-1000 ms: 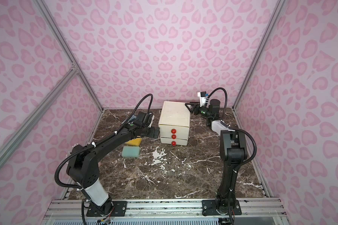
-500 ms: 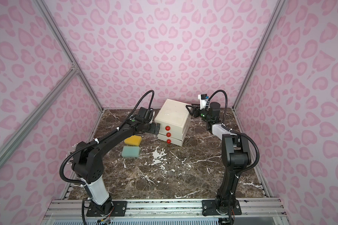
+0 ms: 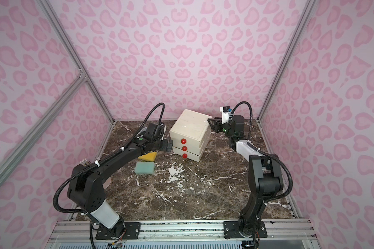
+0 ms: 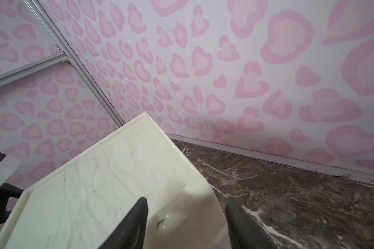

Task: Take the sponge out of the drawer
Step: Adjust the storage box at the center of the board, then open the drawer in the storage box.

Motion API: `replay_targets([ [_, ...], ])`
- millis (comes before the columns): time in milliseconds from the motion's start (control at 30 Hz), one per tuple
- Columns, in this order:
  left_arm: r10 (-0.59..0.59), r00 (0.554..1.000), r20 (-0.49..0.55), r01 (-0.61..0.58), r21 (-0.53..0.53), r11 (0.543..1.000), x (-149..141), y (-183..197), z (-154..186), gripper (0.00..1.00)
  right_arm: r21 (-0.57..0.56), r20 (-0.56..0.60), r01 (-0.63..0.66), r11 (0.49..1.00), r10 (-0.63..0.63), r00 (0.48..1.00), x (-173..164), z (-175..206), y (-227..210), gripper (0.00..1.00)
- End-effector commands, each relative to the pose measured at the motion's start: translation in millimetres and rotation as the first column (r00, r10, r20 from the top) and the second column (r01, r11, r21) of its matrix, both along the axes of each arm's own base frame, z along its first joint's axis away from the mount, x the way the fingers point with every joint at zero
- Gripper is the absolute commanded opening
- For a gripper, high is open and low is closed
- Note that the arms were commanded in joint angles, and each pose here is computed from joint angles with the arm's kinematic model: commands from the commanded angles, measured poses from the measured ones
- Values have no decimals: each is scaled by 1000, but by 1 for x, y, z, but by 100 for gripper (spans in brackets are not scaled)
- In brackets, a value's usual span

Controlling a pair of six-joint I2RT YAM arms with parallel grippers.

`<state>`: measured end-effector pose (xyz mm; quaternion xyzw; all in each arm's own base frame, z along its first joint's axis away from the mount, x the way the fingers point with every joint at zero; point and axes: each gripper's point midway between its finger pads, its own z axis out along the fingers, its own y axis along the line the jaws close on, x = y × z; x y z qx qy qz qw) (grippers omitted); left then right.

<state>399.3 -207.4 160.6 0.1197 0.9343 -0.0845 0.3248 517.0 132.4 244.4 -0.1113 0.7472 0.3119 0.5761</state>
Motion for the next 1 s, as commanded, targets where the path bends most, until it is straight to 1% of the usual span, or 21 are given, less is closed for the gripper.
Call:
replay_targets([
  [0,-82,997,-3,81,-131,988,-11,-22,2,96,-39,85,120,992,-117,989,0,15,-14,60],
  [67,-133,991,-6,129,-193,973,-19,-34,1,95,-45,121,161,986,-155,980,-4,25,-16,62],
  [200,-199,980,-7,188,-290,938,-26,-57,0,92,-39,183,137,990,-128,975,-17,55,-3,62],
  [333,-224,975,7,212,-349,913,-24,-75,1,91,-135,255,137,981,-100,962,-36,74,34,63],
  [467,-247,969,-8,224,-387,894,-20,-89,-4,88,-227,241,103,968,-46,969,-44,64,71,64],
  [567,-244,969,-32,214,-379,900,-17,-93,-17,86,-230,222,73,971,-21,975,-47,53,86,64],
  [633,-230,973,-29,199,-400,895,-14,-96,-21,86,-235,215,62,970,-11,977,-47,48,94,63],
  [700,-218,976,-11,193,-427,883,-12,-99,-24,84,-247,205,65,967,-13,979,-47,41,100,63],
  [733,-201,980,-10,177,-430,885,-11,-98,-27,84,-251,198,60,966,-9,980,-47,37,103,63],
  [767,-188,982,24,179,-444,878,-7,-100,-24,83,-255,192,56,965,-7,981,-47,35,106,63],
  [867,-148,986,81,169,-471,866,-3,-98,-20,82,-268,176,59,962,-12,984,-45,27,108,63],
  [967,-99,987,124,146,-472,869,-1,-90,-18,81,-272,171,65,960,-18,985,-45,24,107,63],
])
